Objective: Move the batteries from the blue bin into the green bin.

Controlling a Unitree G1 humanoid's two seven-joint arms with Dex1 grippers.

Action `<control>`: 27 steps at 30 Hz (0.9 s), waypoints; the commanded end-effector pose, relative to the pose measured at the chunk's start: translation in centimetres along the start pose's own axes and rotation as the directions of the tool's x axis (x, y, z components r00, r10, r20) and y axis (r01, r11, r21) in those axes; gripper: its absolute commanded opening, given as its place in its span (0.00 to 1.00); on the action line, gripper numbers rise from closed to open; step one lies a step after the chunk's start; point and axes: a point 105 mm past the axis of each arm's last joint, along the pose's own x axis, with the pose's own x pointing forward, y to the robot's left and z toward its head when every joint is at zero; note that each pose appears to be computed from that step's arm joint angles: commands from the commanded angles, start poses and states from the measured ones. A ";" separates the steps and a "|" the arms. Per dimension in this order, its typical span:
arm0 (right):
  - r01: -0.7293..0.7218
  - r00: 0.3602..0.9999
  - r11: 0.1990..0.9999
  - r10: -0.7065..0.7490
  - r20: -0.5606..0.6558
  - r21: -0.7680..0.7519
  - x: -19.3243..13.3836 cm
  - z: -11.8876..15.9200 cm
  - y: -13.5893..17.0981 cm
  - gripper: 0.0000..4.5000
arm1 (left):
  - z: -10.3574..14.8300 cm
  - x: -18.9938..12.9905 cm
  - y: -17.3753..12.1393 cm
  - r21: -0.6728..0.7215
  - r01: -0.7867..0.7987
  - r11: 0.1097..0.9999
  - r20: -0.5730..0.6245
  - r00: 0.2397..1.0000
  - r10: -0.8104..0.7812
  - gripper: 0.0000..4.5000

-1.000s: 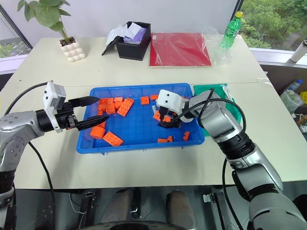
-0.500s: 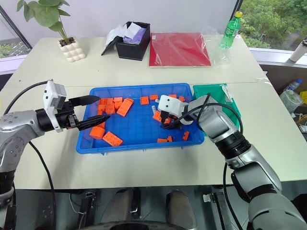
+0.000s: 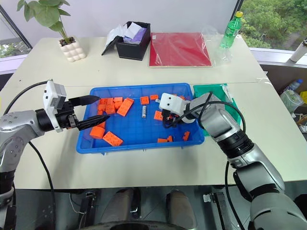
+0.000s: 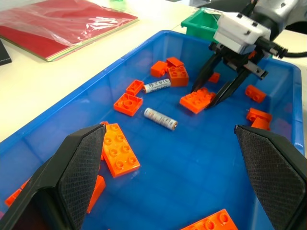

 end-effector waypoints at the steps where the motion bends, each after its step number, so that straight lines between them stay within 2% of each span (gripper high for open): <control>1: -0.019 0.993 0.998 0.026 0.113 -0.064 -1.6 4.1 0.8 0.26 | 0.8 -0.4 0.0 0.030 0.005 1.000 0.016 1.000 -0.005 1.00; 4: -0.097 0.984 0.991 0.110 0.142 -0.096 -1.0 4.7 3.2 0.26 | 0.8 -0.3 0.1 0.033 0.010 0.999 0.015 1.000 -0.010 1.00; 7: -0.122 0.976 0.967 0.158 0.150 -0.225 -0.4 4.5 4.8 0.26 | 0.9 -0.3 0.1 0.035 0.011 0.999 0.015 1.000 -0.012 1.00; 16: -0.090 0.980 0.951 0.137 0.145 -0.294 1.4 3.4 4.9 0.26 | 0.9 -0.6 0.0 0.034 0.001 0.999 0.012 1.000 -0.002 1.00; 18: -0.099 0.979 0.950 0.146 0.141 -0.297 1.6 3.1 5.0 0.48 | 0.9 -0.7 0.0 0.034 -0.002 0.999 0.011 1.000 0.002 1.00; 19: -0.105 0.979 0.948 0.152 0.138 -0.299 1.7 3.0 5.1 0.55 | 0.9 -0.7 0.0 0.034 -0.004 0.999 0.010 1.000 0.004 1.00; 22: -0.107 0.979 0.946 0.153 0.133 -0.305 1.7 2.8 5.2 0.86 | 0.9 -0.8 0.0 0.034 -0.008 0.999 0.008 1.000 0.008 1.00; 23: -0.111 0.980 0.945 0.156 0.126 -0.306 1.6 2.8 5.2 0.99 | 0.9 -0.8 0.0 0.034 -0.009 0.999 0.008 1.000 0.008 1.00; 27: -0.096 0.980 0.952 0.141 0.140 -0.292 0.7 4.0 4.2 0.99 | 0.9 -0.8 0.2 0.032 -0.012 0.999 0.008 1.000 0.012 1.00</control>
